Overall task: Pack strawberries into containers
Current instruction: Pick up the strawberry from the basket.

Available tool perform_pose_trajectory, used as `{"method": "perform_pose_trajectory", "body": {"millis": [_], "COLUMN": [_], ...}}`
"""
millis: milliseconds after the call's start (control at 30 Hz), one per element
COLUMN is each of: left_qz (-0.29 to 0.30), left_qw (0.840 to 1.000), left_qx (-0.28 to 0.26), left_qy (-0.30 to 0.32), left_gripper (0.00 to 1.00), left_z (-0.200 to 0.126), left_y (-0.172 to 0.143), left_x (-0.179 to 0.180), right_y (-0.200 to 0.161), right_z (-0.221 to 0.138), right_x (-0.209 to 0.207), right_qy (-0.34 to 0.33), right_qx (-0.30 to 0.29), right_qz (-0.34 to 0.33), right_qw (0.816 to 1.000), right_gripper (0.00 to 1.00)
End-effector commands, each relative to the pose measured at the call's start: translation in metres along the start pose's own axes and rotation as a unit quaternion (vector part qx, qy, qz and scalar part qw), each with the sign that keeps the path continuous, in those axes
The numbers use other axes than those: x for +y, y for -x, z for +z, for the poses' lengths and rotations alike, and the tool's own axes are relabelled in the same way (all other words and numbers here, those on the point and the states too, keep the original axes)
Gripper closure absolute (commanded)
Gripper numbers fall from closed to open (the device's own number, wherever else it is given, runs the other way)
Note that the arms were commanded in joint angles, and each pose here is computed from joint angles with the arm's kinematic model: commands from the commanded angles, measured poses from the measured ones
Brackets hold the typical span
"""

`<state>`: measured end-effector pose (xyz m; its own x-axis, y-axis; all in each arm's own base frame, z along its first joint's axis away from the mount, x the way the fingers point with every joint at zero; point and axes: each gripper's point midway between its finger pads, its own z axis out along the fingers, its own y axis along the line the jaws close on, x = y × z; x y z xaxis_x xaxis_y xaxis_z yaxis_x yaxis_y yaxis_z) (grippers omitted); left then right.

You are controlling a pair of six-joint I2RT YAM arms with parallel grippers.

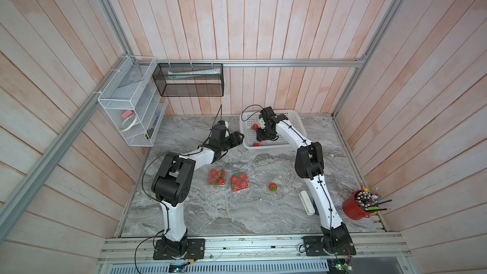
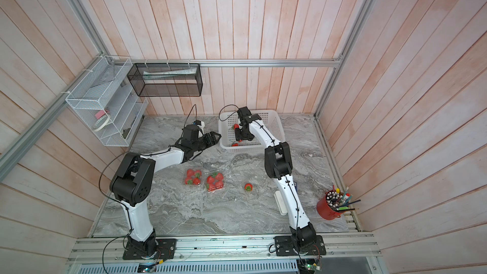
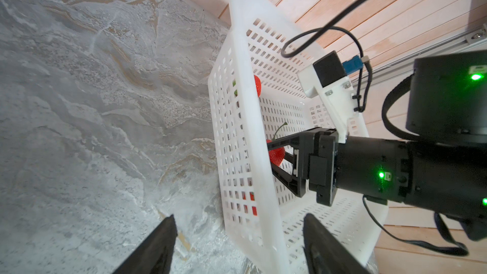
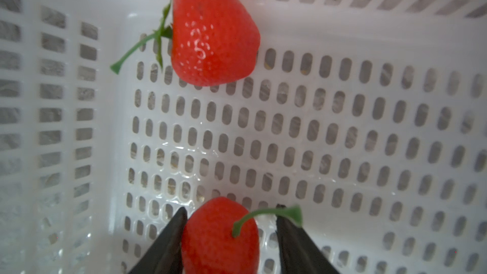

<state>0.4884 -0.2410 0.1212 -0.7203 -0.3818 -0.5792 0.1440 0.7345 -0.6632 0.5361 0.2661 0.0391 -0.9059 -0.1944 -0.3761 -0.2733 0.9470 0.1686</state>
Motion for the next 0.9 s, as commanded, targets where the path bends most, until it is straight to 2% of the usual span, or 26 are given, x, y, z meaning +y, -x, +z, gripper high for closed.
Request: {"method": "perform_pose_trajectory", "body": {"millis": [0,233,400,667,800,867], "left_qz": [0.005,0.001,0.004,0.018,0.02,0.02], "left_qw": [1.0,1.0,1.0,0.998,0.997,0.997], "left_qx": [-0.016,-0.016,-0.02,-0.053,-0.068,-0.072], "left_qy": [-0.012,-0.012,-0.014,-0.015,-0.009,-0.003], "left_gripper": [0.22,0.22,0.22,0.22,0.22,0.22], "left_z": [-0.011,-0.011,-0.017,-0.049,-0.069,-0.078], "left_y": [0.01,0.01,0.012,0.028,0.031,0.031], "left_x": [-0.008,-0.006,-0.011,-0.026,-0.031,-0.03], "right_y": [-0.013,-0.002,0.016,0.034,0.017,-0.005], "right_z": [0.006,-0.006,-0.038,-0.133,-0.175,-0.194], "right_x": [0.001,0.007,0.015,0.028,0.037,0.042], "right_qy": [0.006,0.016,0.027,0.028,0.019,0.023], "right_qx": [0.028,0.006,-0.025,-0.093,-0.116,-0.123], "right_qz": [0.007,0.006,0.0,-0.009,-0.017,-0.017], "right_qw": [1.0,1.0,0.999,0.995,0.993,0.992], "right_gripper": [0.51,0.61,0.67,0.71,0.71,0.71]}}
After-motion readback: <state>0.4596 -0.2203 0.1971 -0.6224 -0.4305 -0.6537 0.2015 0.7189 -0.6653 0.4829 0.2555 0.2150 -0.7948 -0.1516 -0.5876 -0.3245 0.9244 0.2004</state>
